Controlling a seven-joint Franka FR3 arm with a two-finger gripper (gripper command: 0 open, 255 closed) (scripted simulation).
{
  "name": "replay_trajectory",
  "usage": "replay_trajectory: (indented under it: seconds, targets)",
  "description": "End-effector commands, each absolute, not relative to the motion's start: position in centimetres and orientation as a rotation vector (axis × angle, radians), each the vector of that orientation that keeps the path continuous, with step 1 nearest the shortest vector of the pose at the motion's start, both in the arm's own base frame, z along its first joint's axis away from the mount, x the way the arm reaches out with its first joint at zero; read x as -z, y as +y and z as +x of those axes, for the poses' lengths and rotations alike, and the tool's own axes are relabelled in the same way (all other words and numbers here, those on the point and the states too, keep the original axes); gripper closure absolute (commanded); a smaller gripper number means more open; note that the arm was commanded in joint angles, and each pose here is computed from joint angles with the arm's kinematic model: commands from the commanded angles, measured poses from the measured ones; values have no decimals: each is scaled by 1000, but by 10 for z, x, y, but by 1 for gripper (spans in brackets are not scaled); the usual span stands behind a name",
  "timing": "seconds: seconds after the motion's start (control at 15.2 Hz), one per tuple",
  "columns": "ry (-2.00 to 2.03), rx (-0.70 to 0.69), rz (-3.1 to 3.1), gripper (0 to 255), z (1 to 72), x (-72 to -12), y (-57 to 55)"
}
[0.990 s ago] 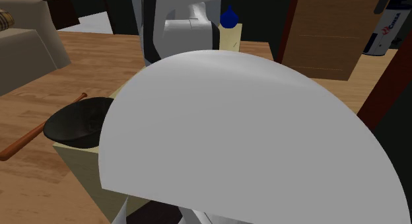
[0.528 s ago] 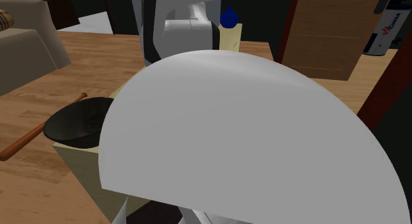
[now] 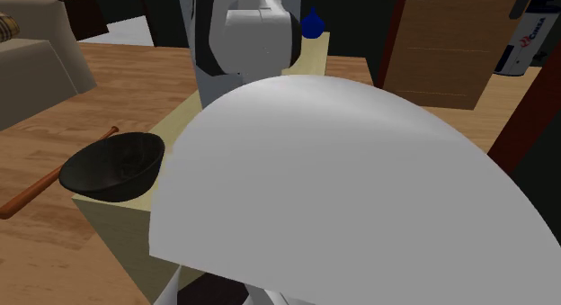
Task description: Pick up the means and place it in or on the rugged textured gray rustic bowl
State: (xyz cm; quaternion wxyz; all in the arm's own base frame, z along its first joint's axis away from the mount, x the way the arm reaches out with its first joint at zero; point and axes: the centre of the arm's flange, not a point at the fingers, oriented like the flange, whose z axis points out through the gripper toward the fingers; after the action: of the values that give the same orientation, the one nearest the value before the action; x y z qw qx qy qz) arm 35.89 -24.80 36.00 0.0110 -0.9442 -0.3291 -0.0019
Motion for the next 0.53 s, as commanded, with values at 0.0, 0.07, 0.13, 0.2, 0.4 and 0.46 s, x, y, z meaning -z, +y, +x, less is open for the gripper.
replay_trajectory:
  seconds: [0.0,0.07,0.13,0.2,0.4,0.46]
  targets:
    - [-1026,6,-2946,255,360,-372,-247]
    - [-1026,6,-2946,255,360,-377,-247]
    - [-1026,6,-2946,255,360,-383,-247]
    - [-1026,6,-2946,255,360,-388,-247]
    - [-1026,6,-2946,255,360,-404,-247]
    - [-1026,6,-2946,255,360,-409,-247]
